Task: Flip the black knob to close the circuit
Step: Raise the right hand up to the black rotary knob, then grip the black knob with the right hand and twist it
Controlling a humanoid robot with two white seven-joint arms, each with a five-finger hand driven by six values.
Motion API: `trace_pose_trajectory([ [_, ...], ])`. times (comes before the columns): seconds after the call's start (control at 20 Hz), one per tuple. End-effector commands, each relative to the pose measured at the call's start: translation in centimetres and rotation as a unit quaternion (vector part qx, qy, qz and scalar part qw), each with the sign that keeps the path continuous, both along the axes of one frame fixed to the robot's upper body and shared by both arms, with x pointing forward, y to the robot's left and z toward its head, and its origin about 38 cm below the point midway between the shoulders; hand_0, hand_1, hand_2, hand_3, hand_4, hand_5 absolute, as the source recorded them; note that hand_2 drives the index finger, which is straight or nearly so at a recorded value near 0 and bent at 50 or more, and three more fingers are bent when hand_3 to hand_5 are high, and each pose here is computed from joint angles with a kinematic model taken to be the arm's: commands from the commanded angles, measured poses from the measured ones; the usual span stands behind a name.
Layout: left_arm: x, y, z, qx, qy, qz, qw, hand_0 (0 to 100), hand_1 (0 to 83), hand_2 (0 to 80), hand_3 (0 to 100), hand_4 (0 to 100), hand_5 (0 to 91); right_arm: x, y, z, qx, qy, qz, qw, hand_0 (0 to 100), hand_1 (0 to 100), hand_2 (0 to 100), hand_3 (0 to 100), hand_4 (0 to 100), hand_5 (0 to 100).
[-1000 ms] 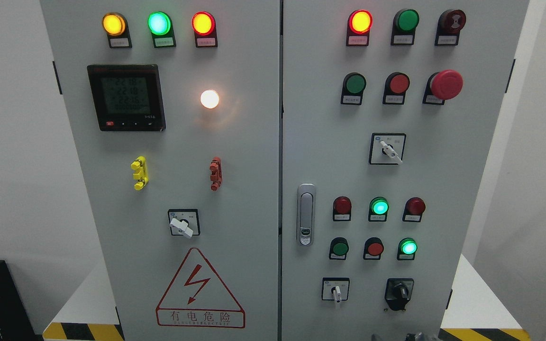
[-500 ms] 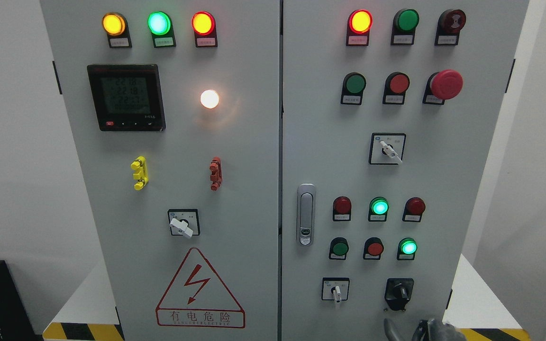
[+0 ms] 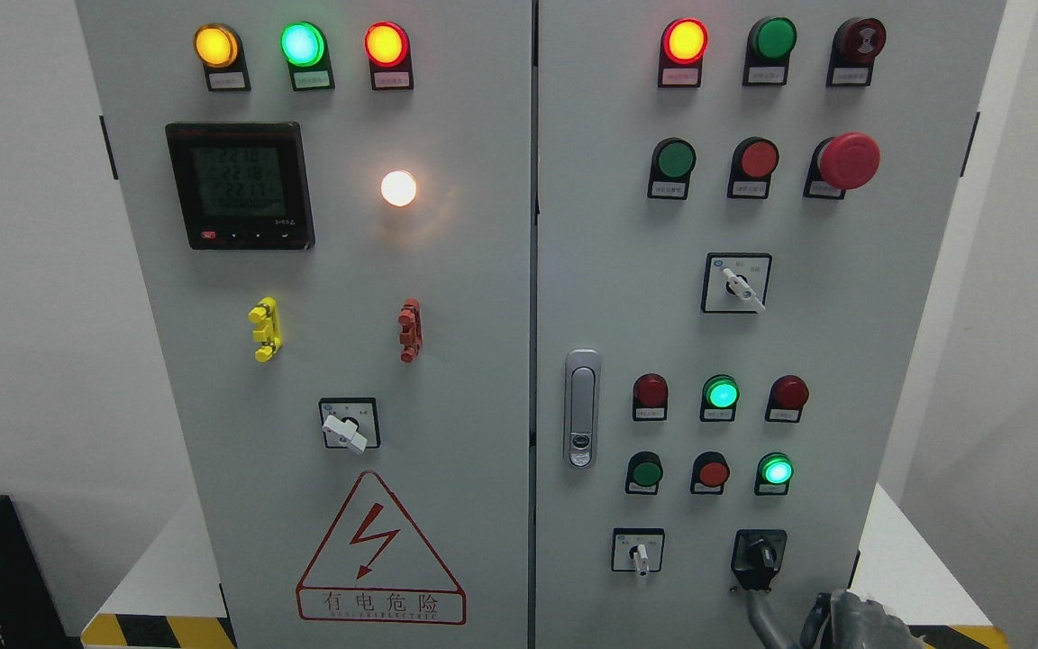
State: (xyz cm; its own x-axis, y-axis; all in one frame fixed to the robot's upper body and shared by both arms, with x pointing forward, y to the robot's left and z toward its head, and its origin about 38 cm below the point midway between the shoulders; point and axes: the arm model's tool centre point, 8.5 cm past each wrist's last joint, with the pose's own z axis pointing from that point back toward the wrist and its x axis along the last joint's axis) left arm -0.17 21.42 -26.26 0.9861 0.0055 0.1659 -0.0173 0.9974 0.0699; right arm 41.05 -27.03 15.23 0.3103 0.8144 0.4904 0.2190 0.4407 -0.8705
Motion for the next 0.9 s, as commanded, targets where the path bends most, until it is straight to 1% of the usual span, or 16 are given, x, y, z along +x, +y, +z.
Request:
trace_pose_trajectory([
  [0.0, -0.7, -0.07, 0.03, 0.0, 0.01, -0.022, 1.0, 12, 55.6, 0.0, 0, 0, 0.0, 0.15, -0.49, 0.35, -0.006, -0.002, -0.01, 1.0, 0, 6, 80, 96, 79, 81],
  [0.55, -0.71, -0.07, 0.03, 0.0, 0.011, -0.022, 1.0, 12, 55.6, 0.0, 0, 0, 0.0, 0.86, -0.22, 0.92, -0.009, -0.004, -0.005, 1.0, 0, 6, 80, 96, 80, 81],
  [0.85, -0.71, -0.08, 0.03, -0.001, 0.011, -0.022, 1.0, 12, 55.6, 0.0, 0, 0, 0.0, 1.0, -0.8, 1.07, -0.006, -0.006, -0.015, 1.0, 0, 7, 80, 96, 80, 81],
])
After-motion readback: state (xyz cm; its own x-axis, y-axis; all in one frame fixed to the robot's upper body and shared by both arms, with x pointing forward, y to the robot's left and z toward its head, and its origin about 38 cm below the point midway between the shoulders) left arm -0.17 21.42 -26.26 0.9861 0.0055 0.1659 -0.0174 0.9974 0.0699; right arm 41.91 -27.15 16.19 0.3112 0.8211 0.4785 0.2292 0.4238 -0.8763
